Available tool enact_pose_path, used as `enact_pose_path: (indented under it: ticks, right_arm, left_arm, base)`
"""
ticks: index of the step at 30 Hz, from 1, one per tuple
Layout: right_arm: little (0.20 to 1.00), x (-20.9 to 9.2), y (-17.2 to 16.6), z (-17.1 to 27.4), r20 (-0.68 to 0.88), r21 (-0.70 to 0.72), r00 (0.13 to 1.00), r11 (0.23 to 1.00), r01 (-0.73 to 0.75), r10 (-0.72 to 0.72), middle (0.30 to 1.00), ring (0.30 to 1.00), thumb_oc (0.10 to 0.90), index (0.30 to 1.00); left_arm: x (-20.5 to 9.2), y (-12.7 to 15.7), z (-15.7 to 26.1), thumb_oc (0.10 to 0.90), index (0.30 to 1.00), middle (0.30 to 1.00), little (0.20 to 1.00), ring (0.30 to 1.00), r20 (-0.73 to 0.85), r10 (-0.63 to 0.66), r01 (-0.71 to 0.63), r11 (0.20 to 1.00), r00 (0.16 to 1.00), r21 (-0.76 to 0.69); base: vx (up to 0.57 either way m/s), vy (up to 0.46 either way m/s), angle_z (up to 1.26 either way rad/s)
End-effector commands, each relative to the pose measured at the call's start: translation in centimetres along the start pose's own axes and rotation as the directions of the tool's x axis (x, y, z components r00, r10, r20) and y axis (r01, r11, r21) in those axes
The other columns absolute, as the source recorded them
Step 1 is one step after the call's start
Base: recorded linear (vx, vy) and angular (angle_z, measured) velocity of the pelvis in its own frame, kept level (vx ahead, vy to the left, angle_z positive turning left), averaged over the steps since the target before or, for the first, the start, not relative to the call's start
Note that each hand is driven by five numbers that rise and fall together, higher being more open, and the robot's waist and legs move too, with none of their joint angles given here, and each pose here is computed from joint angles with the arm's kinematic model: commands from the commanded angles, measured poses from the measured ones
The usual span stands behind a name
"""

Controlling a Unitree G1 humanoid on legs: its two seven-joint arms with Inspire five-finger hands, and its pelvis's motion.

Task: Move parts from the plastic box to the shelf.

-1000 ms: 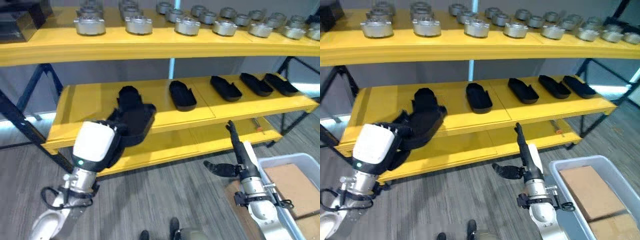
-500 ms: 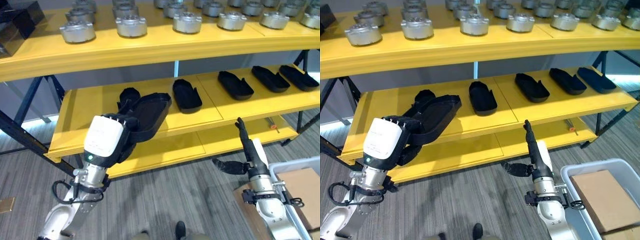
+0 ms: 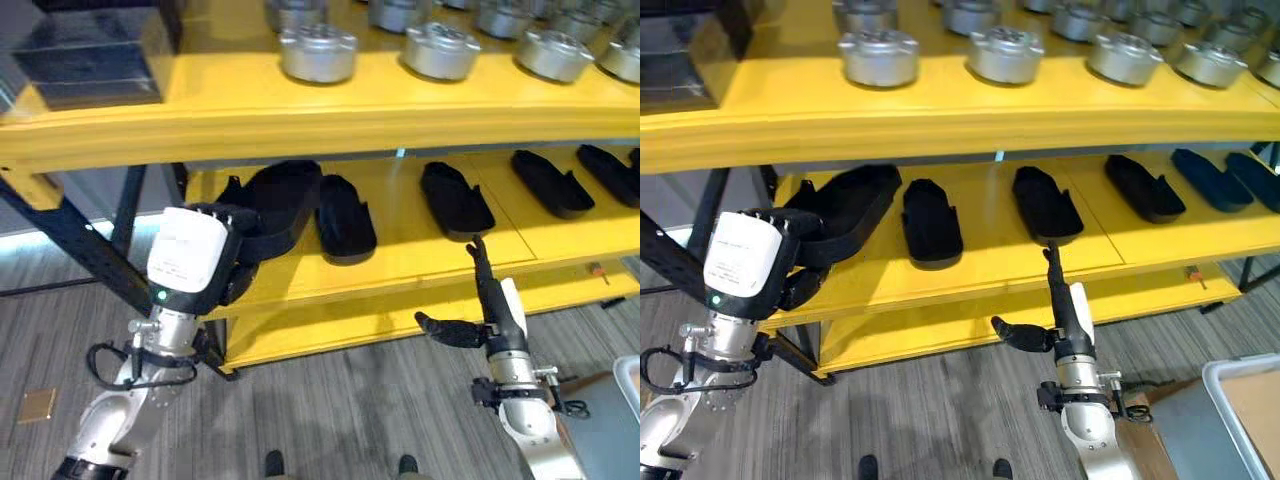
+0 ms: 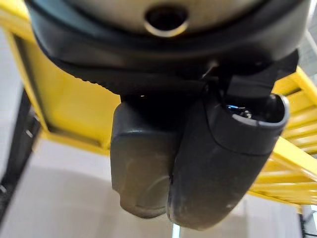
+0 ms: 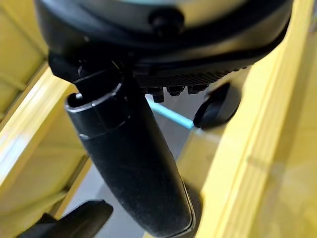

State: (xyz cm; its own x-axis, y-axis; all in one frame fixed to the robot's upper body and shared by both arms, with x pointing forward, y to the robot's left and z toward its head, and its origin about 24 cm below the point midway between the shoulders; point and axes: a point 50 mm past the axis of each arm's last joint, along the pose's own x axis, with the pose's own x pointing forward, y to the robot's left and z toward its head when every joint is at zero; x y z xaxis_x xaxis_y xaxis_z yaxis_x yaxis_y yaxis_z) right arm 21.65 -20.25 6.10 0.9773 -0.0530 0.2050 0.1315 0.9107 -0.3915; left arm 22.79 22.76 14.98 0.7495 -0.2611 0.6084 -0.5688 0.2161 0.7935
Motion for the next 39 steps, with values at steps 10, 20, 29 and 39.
enact_pose_path:
  ticks: [10, 20, 29, 39]
  right_arm:
    - [1.000, 1.6, -2.5, 3.3, 0.192, -0.082, 0.980, 0.994, 0.068, -0.051, 1.000, 1.000, 0.900, 1.000]
    - [1.000, 1.6, -2.2, 3.0, 0.166, -0.092, 0.986, 0.996, 0.020, -0.004, 1.000, 1.000, 0.900, 1.000]
    - [1.000, 2.2, -1.9, 3.8, 0.203, -0.095, 0.979, 0.995, -0.013, 0.032, 1.000, 1.000, 0.900, 1.000]
    - [1.000, 2.5, -1.7, 4.5, 0.232, -0.098, 0.971, 0.995, -0.037, 0.059, 1.000, 1.000, 0.900, 1.000]
  left_arm:
    - [1.2, 1.2, -2.0, 0.400, 0.300, 0.300, 0.300, 0.300, -0.060, 0.138, -0.128, 0.979, 0.989, 0.156]
    - [-1.2, -3.0, -6.8, 0.400, 0.300, 0.300, 0.300, 0.300, -0.356, -0.054, 0.153, 0.954, 0.933, 0.256]
    - [-0.3, -2.2, -9.3, 0.400, 0.300, 0.300, 0.300, 0.300, -0.452, 0.019, 0.156, 0.925, 0.892, 0.347]
    - [1.8, -3.0, -9.9, 0.400, 0.300, 0.300, 0.300, 0.300, -0.456, -0.009, 0.193, 0.913, 0.890, 0.358]
  base:
    - [0.06, 0.035, -0.15]
    - [0.02, -0.005, 0.00]
    - [-0.06, -0.019, -0.05]
    - [-0.03, 0.014, -0.04]
